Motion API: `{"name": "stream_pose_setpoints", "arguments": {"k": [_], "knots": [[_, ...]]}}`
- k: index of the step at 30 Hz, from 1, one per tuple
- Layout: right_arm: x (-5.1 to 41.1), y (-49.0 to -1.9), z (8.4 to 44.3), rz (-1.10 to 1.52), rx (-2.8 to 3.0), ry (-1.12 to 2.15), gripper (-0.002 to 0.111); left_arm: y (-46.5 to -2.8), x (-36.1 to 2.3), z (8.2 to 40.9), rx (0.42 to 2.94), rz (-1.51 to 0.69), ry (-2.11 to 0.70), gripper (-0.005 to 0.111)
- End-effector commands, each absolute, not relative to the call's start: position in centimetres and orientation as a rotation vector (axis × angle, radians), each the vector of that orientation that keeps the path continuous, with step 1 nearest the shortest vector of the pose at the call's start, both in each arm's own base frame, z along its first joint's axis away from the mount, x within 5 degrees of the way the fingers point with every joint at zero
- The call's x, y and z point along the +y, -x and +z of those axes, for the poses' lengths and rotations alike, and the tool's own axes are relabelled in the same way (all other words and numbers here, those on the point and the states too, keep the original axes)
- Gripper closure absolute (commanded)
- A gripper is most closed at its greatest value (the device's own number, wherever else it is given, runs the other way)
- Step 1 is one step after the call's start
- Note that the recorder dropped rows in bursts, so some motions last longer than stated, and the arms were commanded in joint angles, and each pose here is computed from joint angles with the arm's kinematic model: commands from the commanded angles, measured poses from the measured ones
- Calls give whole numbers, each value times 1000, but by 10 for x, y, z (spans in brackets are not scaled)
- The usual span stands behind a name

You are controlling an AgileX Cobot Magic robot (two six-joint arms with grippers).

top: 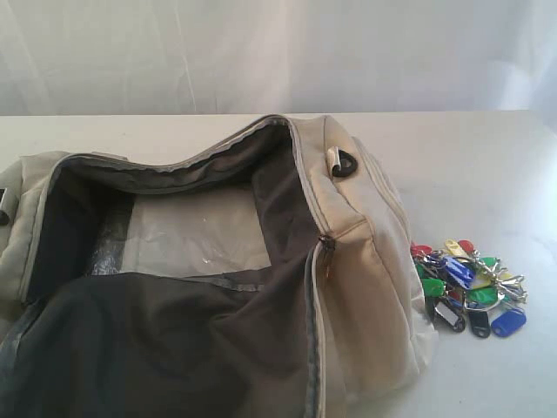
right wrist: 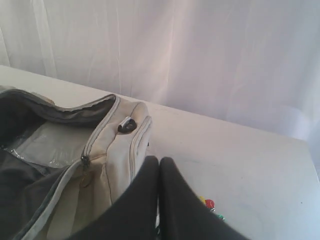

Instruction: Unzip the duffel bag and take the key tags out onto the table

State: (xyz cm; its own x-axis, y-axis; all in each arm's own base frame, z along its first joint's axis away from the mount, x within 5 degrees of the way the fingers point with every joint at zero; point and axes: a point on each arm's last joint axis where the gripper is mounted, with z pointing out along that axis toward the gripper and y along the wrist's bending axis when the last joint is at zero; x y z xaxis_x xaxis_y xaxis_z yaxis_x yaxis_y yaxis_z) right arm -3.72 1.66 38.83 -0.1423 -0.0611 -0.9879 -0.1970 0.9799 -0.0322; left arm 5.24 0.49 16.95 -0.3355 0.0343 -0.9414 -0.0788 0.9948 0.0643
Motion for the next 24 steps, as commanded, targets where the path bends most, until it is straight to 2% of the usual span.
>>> {"name": "stream_pose_setpoints", "arguments": {"k": [1, 8, 17, 24], "knots": [[16, 41, 388, 96, 1692, 192, 108, -52, 5, 169, 1904, 117, 37, 107], [8, 15, 387, -10, 1528, 143, 108, -52, 5, 169, 1904, 117, 37, 107], [3, -14, 326, -67, 1550, 115, 108, -52, 5, 169, 1904, 117, 37, 107], [3, -35, 256, -59, 1709, 120, 108, -52, 5, 169, 1904, 117, 37, 107]]}}
